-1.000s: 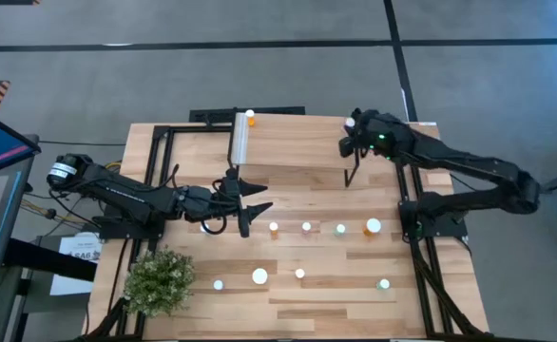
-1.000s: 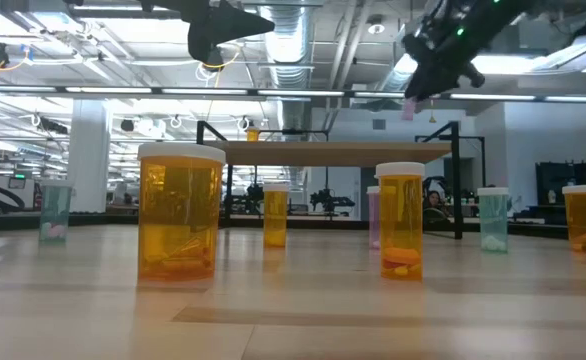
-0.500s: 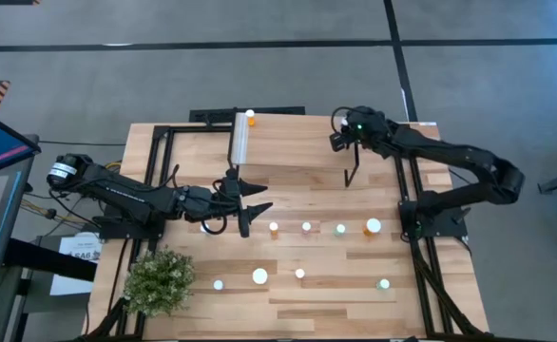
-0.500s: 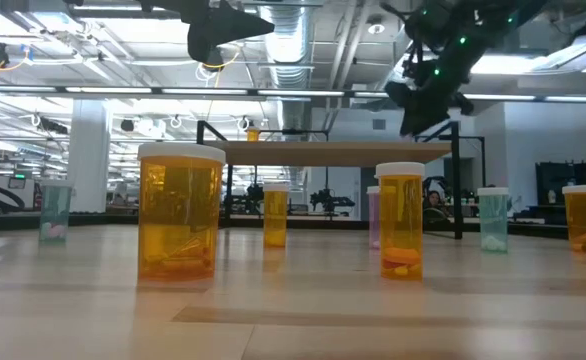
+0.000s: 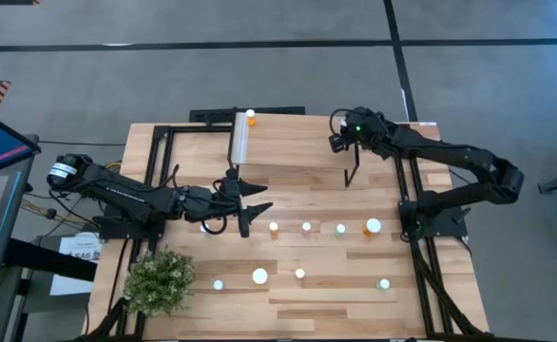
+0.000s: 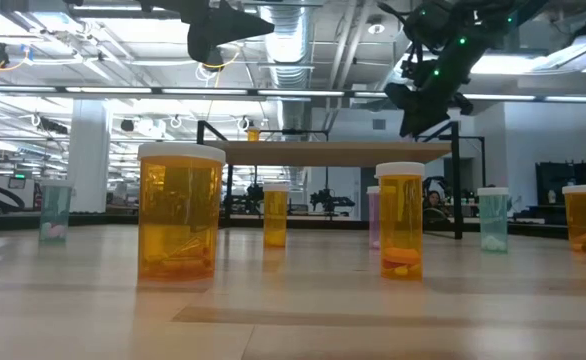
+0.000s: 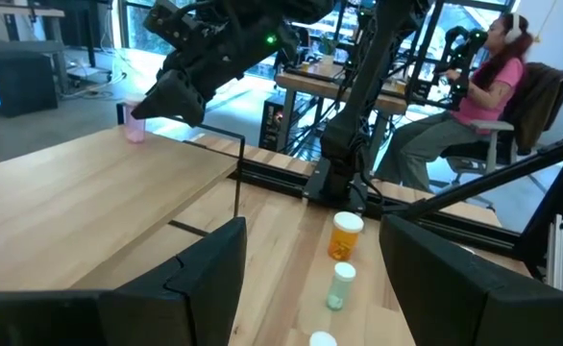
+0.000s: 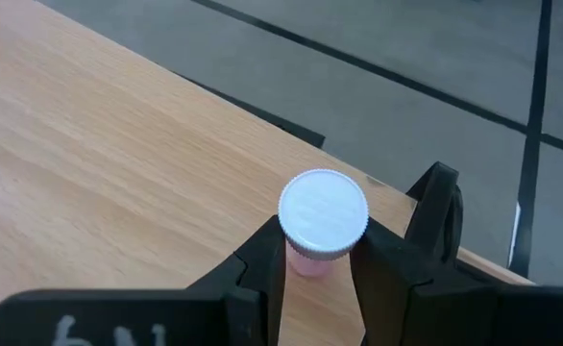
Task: Pick and place medicine bottles onto shelf by color
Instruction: Put the top small pink pill bottle on the shelf
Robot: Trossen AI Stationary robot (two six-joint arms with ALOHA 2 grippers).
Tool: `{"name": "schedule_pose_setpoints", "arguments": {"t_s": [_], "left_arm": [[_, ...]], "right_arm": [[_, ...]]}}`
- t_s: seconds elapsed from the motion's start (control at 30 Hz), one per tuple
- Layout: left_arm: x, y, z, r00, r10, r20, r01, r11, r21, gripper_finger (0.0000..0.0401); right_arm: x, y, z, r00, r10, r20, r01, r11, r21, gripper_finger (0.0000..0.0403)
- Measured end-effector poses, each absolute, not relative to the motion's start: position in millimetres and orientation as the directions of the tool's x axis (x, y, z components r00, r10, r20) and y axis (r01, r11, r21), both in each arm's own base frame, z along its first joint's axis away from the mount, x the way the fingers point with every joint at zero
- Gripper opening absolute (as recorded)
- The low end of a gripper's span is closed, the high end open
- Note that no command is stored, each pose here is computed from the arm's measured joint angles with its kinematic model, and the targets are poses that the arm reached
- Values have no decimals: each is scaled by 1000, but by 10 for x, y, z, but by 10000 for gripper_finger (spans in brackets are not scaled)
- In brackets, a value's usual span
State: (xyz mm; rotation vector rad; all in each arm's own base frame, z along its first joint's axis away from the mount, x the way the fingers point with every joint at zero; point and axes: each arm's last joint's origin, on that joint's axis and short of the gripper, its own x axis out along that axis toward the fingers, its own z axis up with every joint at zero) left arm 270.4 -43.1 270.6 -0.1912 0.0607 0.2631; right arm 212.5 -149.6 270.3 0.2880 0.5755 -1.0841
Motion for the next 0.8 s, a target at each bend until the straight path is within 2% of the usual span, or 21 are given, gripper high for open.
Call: {"name": "schedule_pose_setpoints", "arguments": {"t_s": [0.57,0.67,0.8], "left_arm": [[2703,-431,2701,963,253,-90,-265,947,-183,227],[2703,-431,2701,963,253,-89,-265,947,-183,227],[2703,-431,2701,963,253,-89,-265,947,-183,227]], "right_arm": [[2122,-1495,2701,339,-747,-572,904,428,-23,121],[2126,-1493,2701,353,-737,-576,894,447,-25,135],[2138,-1470,2694,365,-726,-584,883,468,-30,173]]}}
